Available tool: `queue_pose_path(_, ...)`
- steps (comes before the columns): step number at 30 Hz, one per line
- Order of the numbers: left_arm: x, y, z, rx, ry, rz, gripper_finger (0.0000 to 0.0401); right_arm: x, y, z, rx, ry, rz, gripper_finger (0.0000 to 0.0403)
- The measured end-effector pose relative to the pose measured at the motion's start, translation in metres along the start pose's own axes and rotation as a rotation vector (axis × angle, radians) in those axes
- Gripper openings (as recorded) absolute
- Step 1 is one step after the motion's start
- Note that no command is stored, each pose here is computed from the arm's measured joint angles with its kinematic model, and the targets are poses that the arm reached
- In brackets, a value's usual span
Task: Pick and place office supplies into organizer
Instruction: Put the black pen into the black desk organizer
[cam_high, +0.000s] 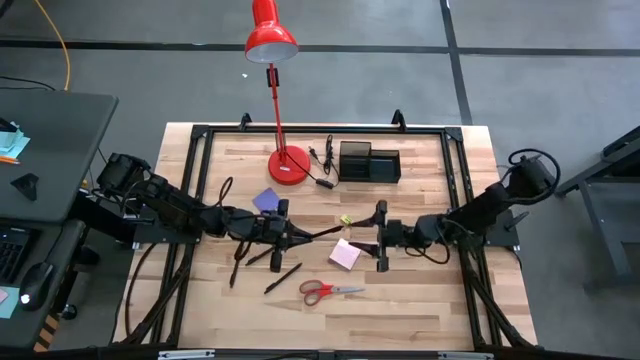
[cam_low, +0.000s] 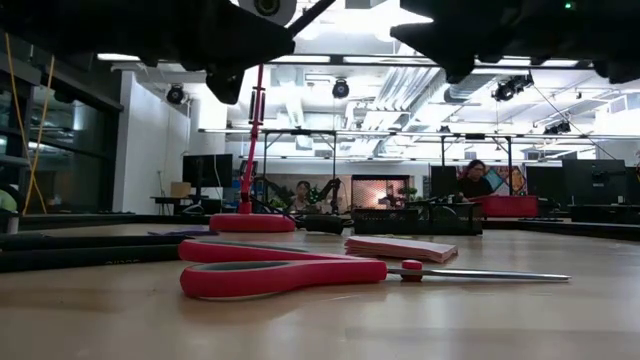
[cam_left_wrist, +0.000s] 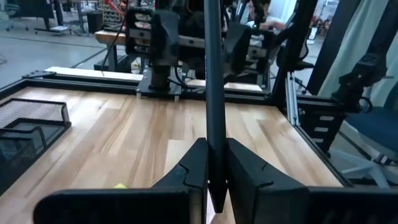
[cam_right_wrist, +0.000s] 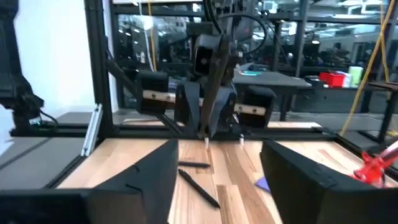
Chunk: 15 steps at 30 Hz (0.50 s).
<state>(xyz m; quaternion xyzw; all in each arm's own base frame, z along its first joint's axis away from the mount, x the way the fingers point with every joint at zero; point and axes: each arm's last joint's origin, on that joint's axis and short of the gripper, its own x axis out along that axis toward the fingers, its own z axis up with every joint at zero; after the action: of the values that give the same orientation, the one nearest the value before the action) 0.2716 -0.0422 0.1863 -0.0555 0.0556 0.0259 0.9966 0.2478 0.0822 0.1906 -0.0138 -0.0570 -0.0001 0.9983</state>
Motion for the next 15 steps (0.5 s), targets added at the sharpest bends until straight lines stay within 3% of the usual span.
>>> queue_pose_path(6,0.000,0.000,-0.002,0.004,0.021,0.009,0.0023,0.011,-0.008,0.008,0.030,-0.038,0.010,0.0258)
queue_pose_path(15,0.000,0.001,-0.003,0.006,0.027,0.011,0.0023,0.033,-0.015,0.020,0.006,-0.001,0.035,0.0237)
